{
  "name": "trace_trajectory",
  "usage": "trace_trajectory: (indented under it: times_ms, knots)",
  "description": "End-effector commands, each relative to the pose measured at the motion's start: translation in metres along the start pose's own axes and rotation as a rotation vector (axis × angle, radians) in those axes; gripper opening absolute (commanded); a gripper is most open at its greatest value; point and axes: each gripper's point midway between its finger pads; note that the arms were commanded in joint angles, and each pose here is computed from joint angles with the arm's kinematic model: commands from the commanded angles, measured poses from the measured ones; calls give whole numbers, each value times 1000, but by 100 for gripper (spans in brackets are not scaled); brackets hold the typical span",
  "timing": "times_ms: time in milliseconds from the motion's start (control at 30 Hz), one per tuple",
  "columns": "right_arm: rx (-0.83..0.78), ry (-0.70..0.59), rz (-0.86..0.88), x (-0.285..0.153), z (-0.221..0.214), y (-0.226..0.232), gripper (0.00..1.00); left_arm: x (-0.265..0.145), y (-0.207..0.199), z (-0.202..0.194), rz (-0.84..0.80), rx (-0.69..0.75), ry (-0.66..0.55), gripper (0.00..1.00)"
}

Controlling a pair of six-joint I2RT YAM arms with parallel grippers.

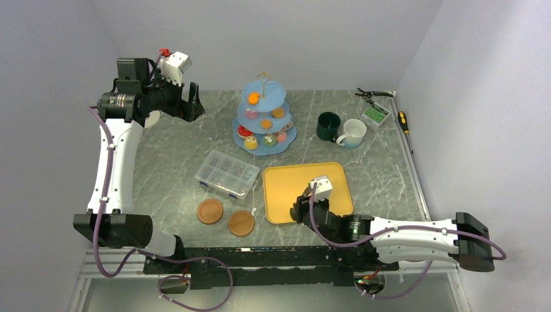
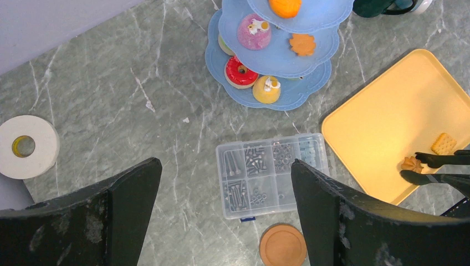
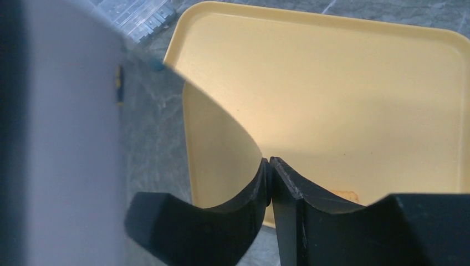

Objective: Serve the afternoon tea

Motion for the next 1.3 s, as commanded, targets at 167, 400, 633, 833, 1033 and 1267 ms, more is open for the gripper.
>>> trace_trajectory:
  times_ms: [167,400,633,833,1033,1267]
  knots:
    - [13,-61,3,1,18,10,45,-12,2,19,19,31,-58,93]
    - [-21,-175,30,-3,64,25,42,-10,3,16,23,32,-50,93]
    - [-36,-327,73,2,160,37,42,-8,4,16,22,27,-48,93]
    - [-104,-434,104,17,239,43,42,-8,5,14,29,33,-45,93]
    - [-155,-571,124,36,326,52,42,-7,4,13,24,25,-45,93]
    - [-172,-642,153,85,392,56,42,-6,3,13,16,27,-45,93]
Point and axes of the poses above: each gripper's point midway between its finger pads, its own x axis out along the fingers, its own y axis along the line the jaws close on, z = x × y, and after that the axes turned 9 degrees about x, right-handed
